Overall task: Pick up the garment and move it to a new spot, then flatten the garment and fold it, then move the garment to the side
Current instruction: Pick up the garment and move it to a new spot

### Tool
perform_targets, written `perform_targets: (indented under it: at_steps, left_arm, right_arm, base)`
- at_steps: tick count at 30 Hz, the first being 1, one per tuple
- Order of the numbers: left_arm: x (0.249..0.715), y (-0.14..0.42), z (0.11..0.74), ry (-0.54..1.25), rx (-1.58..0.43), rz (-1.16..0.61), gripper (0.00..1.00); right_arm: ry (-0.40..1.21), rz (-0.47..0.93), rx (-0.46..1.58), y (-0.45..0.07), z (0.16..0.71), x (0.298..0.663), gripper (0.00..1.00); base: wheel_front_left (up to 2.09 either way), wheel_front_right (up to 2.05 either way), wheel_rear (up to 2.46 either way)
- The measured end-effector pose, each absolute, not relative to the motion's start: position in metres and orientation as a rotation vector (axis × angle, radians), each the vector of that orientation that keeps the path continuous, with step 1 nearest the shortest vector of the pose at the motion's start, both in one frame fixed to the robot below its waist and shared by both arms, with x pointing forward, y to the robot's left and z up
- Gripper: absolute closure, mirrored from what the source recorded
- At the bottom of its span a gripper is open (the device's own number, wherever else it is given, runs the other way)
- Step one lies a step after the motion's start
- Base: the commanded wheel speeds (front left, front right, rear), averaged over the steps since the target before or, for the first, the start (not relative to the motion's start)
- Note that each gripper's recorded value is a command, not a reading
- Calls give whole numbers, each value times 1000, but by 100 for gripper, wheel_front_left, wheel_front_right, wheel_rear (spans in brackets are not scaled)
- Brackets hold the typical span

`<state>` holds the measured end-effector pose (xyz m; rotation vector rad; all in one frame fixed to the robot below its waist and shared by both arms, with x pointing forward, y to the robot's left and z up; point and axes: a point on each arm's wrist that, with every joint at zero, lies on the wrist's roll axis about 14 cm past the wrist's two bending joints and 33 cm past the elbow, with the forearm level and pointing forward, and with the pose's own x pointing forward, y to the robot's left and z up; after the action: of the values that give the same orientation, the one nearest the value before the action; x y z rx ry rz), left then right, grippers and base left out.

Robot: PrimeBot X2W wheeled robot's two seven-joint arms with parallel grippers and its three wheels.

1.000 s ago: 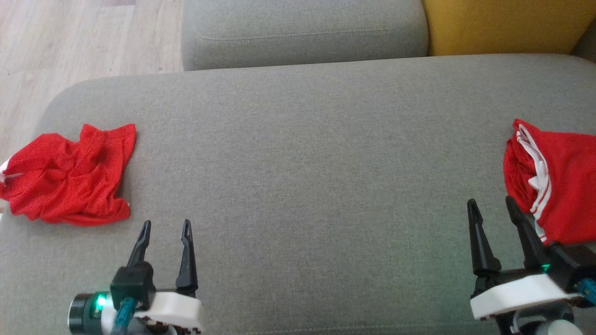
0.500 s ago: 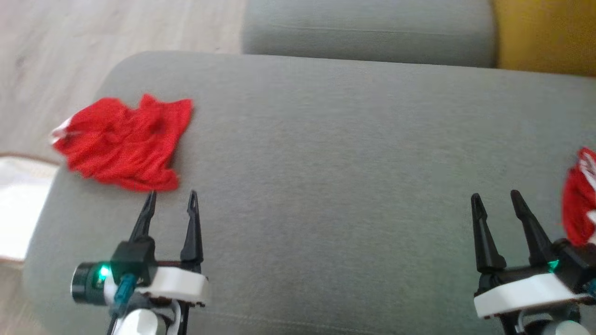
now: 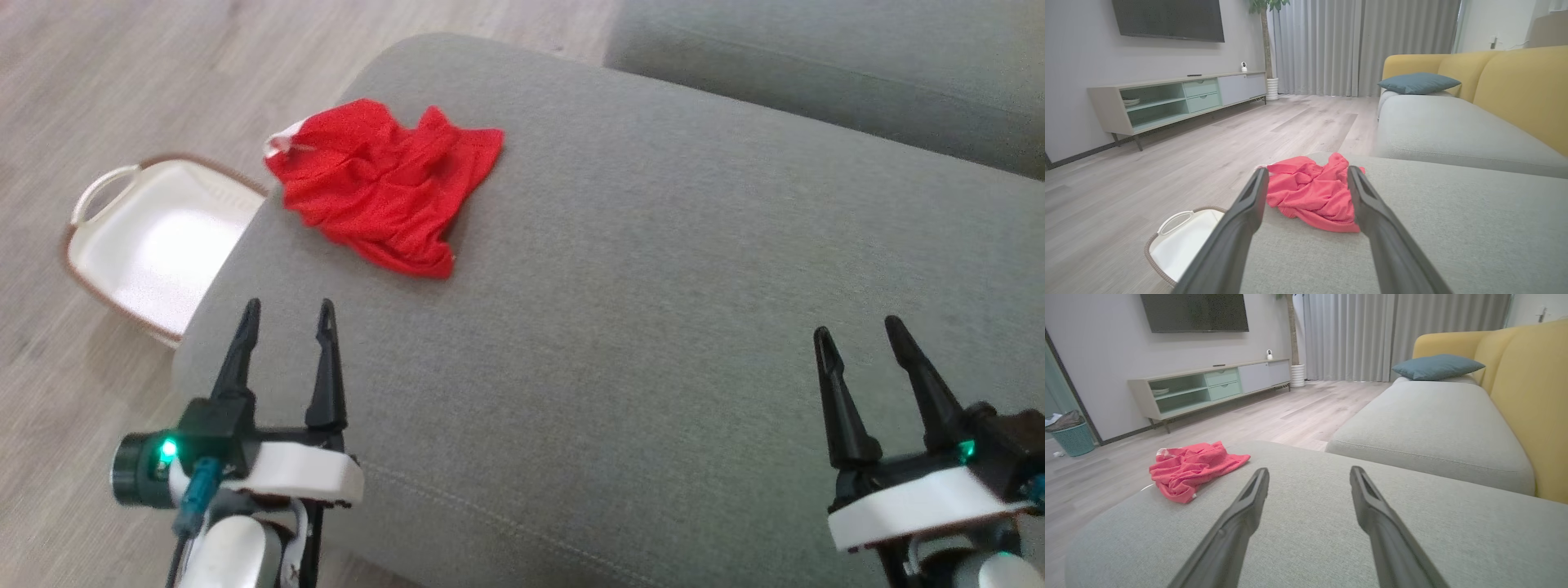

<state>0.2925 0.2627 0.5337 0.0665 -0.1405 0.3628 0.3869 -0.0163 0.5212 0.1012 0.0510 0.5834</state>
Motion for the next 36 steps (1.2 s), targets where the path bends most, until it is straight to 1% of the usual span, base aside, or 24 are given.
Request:
perform_targets:
  at_steps: [4,11,14,19,23,24,25,31,36]
  left_arm:
    - [285,279,531,-125,66,425,0]
    - [293,284,517,-78,45,453,0]
    - [312,287,511,-56,35,452,0]
    - [363,293,497,-10,18,426,0]
    - [400,295,460,103,4,392,0]
    - [413,294,436,178,-13,379,0]
    - [418,294,425,211,-22,379,0]
    - [432,284,365,409,-55,332,0]
    - [439,286,346,520,-86,332,0]
  right_arm:
    - [49,624,92,-5,522,395,0]
    - [61,636,90,-3,516,408,0]
    - [71,635,82,-6,512,421,0]
    - [96,631,59,-14,499,444,0]
    - [132,615,44,-24,480,461,0]
    - [144,604,43,-29,471,470,0]
    - [147,597,43,-32,468,473,0]
    - [189,546,52,-51,449,480,0]
    - [206,529,56,-58,444,479,0]
  base:
    - [0,0,0]
    - [0,0,0]
    - [0,0,0]
    - [0,0,0]
    - [0,0,0]
    - [0,0,0]
    - [0,0,0]
    - [0,0,0]
    - [0,0,0]
